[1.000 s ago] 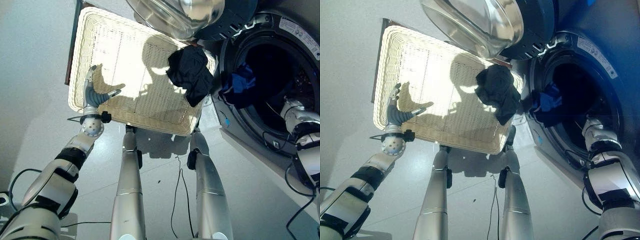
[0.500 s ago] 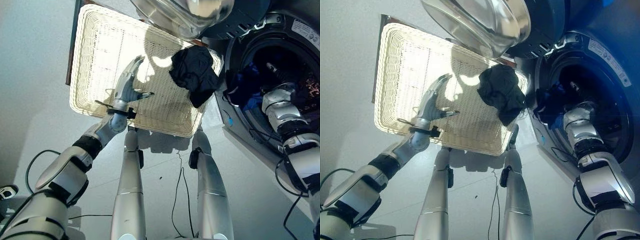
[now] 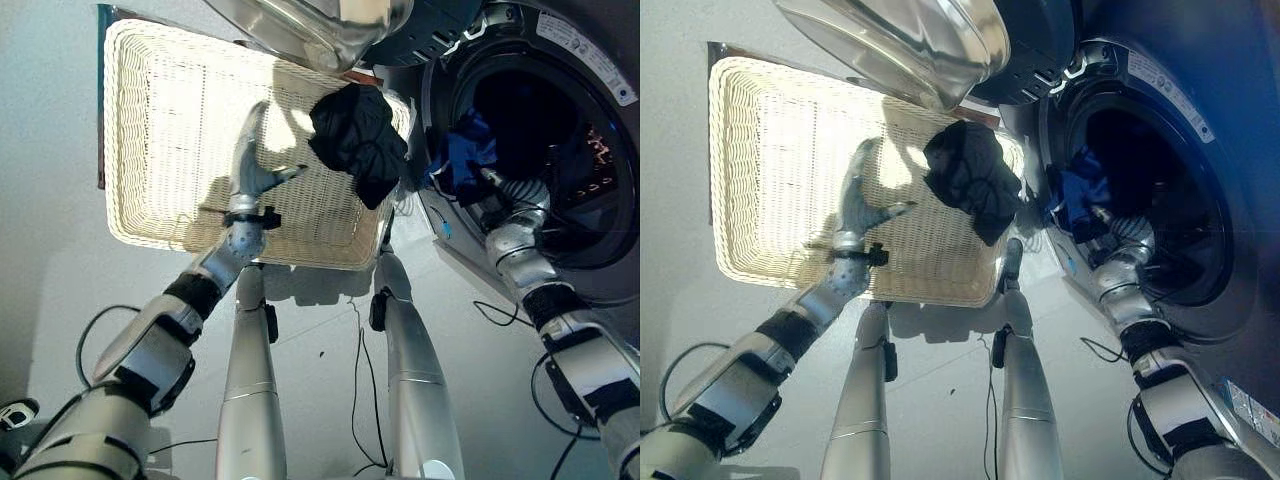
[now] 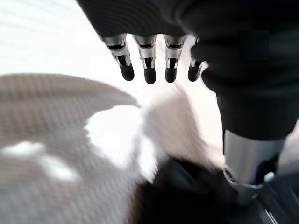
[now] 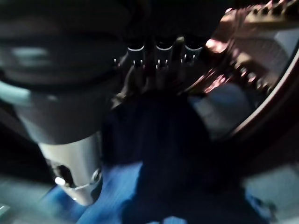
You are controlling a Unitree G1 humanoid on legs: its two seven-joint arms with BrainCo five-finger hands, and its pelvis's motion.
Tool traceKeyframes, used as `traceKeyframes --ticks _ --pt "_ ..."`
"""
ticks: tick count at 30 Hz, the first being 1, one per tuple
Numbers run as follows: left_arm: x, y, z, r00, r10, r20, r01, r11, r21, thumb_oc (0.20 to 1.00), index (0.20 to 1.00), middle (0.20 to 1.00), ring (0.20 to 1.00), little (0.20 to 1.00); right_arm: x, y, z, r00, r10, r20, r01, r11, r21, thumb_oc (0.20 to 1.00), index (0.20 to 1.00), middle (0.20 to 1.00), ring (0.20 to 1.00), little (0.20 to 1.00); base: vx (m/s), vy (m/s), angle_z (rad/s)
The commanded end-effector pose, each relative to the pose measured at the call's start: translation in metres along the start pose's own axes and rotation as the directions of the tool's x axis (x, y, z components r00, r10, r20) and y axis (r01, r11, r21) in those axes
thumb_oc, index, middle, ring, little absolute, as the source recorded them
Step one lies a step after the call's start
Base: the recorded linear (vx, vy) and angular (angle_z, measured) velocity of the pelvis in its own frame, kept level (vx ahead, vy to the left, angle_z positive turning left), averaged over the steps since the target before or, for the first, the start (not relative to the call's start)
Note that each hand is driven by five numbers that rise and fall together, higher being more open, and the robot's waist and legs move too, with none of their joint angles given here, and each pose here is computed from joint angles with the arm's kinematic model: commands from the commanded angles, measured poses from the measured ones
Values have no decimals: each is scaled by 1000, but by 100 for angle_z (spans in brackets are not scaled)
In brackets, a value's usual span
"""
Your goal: Put the clothes into the washing machine.
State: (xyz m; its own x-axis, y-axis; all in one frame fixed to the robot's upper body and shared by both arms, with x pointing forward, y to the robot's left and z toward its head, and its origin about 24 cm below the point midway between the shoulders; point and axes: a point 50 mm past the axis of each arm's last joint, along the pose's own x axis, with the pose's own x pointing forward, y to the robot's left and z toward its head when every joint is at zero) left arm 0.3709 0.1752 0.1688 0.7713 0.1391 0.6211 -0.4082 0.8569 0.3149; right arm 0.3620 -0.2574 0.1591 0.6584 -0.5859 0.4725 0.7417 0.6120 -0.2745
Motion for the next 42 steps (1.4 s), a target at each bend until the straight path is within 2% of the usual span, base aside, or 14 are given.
traceKeyframes --ticks 1,8,12,14,19,22,29,35,42 --pt "2 16 -2 989 141 -39 -145 982 -125 1000 1000 1000 1000 1000 0 -11 8 989 -71 131 77 996 -43 1000 1000 1000 1000 1000 0 0 0" --pt "-5 35 -23 951 254 -179 -284 944 -169 1000 1000 1000 1000 1000 -15 1 26 953 20 301 4 997 -80 1000 1000 1000 1000 1000 -1 33 0" --pt "-17 34 -31 927 293 -235 -338 923 -184 1000 1000 1000 1000 1000 -41 16 41 891 145 429 -111 989 -103 1000 1000 1000 1000 1000 -3 18 -1" --pt "-19 33 -32 925 294 -239 -341 922 -184 1000 1000 1000 1000 1000 -47 19 45 873 168 457 -131 985 -111 1000 1000 1000 1000 1000 0 0 0" --pt "-24 22 -30 923 288 -255 -338 923 -182 1000 1000 1000 1000 1000 -77 38 74 727 306 614 -269 951 -155 1000 1000 1000 1000 1000 0 0 0" --pt "-24 19 -29 924 279 -261 -332 925 -186 1000 1000 1000 1000 1000 -82 44 83 692 335 639 -306 938 -161 1000 1000 1000 1000 1000 0 0 0" --pt "-18 12 -25 931 256 -260 -312 928 -206 1000 1000 1000 1000 1000 -91 67 99 583 454 674 -359 888 -288 1000 1000 1000 1000 1000 0 0 0" --pt "-10 10 -22 938 235 -257 -293 931 -217 1000 1000 1000 1000 1000 -84 80 104 578 485 657 -324 875 -360 1000 1000 1000 1000 1000 0 -5 2" --pt "3 6 -17 949 202 -244 -259 938 -230 1000 1000 1000 1000 1000 -53 90 98 663 488 567 -226 853 -470 1000 1000 1000 1000 1000 2 -9 3"
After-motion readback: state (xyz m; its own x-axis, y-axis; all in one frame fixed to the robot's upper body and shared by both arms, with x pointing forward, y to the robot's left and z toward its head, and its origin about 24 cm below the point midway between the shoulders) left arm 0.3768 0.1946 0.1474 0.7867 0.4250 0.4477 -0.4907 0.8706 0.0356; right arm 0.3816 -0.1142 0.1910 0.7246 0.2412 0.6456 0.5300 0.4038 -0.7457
